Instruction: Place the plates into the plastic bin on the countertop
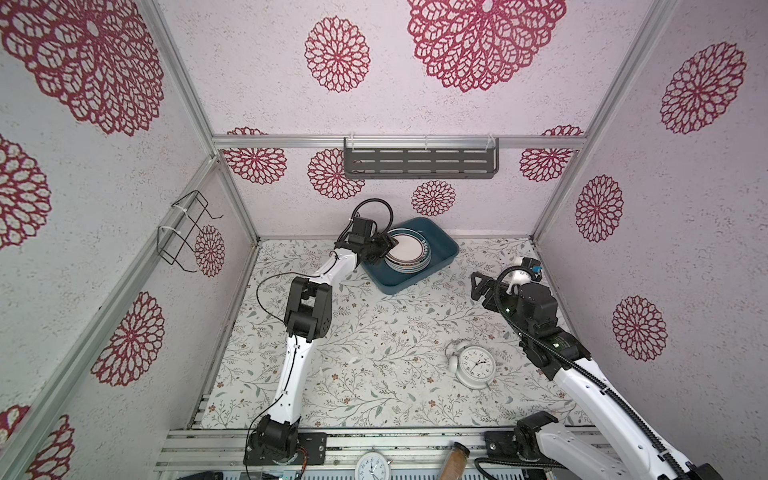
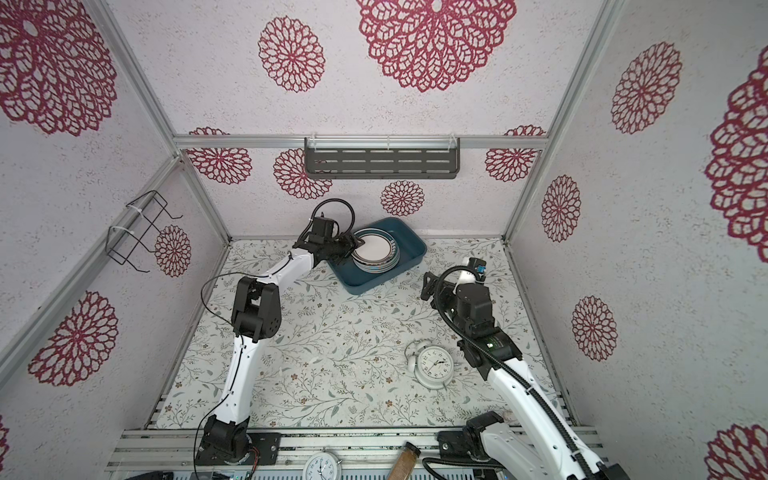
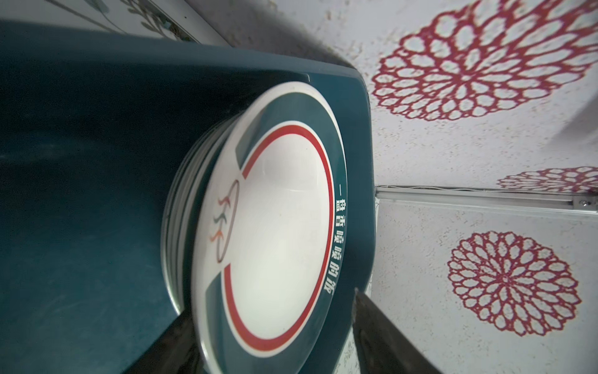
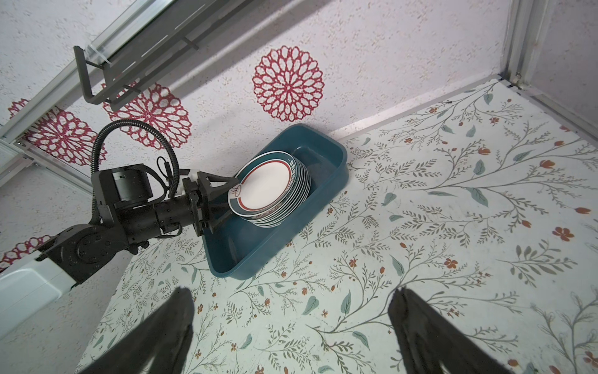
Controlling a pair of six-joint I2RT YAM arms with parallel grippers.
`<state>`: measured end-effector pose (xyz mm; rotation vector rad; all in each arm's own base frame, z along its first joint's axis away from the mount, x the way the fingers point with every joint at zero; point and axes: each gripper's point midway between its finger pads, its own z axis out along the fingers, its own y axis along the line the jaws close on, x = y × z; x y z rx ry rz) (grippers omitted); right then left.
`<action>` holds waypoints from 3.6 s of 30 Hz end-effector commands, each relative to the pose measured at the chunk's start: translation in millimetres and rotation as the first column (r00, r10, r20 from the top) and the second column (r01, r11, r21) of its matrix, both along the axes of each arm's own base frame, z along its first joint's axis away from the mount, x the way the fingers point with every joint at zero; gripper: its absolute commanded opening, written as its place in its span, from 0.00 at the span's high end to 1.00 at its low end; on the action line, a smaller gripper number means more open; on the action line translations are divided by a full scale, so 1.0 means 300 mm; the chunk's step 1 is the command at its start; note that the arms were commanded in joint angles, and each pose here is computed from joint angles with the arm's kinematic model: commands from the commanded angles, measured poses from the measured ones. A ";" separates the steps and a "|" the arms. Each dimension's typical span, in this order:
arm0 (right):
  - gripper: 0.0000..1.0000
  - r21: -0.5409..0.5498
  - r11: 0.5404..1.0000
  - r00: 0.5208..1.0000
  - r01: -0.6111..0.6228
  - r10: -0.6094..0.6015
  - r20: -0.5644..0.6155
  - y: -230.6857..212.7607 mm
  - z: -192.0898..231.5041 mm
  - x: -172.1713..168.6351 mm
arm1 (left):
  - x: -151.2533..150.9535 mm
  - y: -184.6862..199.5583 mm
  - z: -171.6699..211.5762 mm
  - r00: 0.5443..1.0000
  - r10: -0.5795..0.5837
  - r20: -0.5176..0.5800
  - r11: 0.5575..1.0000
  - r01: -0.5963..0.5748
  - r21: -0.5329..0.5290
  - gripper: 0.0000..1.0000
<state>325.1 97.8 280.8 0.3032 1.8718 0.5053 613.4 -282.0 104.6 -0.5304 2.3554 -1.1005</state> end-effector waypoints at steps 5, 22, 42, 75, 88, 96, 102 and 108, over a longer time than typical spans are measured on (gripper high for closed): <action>0.01 0.009 0.999 0.999 0.031 -0.031 0.028 -0.022 0.033 -0.002 | -0.027 0.018 0.017 1.000 -0.021 0.006 0.993 0.020 0.120 0.21; 0.01 -0.003 0.999 0.999 0.039 -0.039 0.021 -0.029 0.023 -0.007 | -0.057 0.091 0.158 0.992 -0.009 0.125 0.971 -0.021 0.236 0.15; 0.01 -0.289 0.945 0.987 0.156 -0.163 -0.001 -0.160 -0.051 0.018 | -0.435 0.498 0.595 0.850 0.046 0.524 0.841 -0.316 0.439 0.03; 0.01 -0.503 0.722 0.868 0.475 -0.478 0.133 -0.595 -0.482 0.064 | -0.818 1.198 0.169 0.648 0.124 0.751 0.303 -0.746 0.593 0.03; 0.01 -0.542 0.749 0.915 0.381 -0.389 0.107 -0.551 -0.514 0.133 | -0.746 1.200 0.082 0.707 0.113 0.699 0.328 -0.690 0.645 0.03; 0.01 -0.538 0.776 0.941 0.331 -0.315 0.124 -0.510 -0.505 0.128 | -0.729 1.254 0.064 0.719 0.167 0.675 0.410 -0.673 0.616 0.03; 0.01 -0.536 0.773 0.939 0.340 -0.311 0.146 -0.505 -0.497 0.111 | -0.733 1.250 0.066 0.716 0.159 0.680 0.410 -0.674 0.614 0.03; 0.01 -0.465 0.834 0.950 0.297 -0.211 0.229 -0.419 -0.514 0.121 | -0.731 1.252 0.064 0.719 0.162 0.676 0.408 -0.673 0.617 0.03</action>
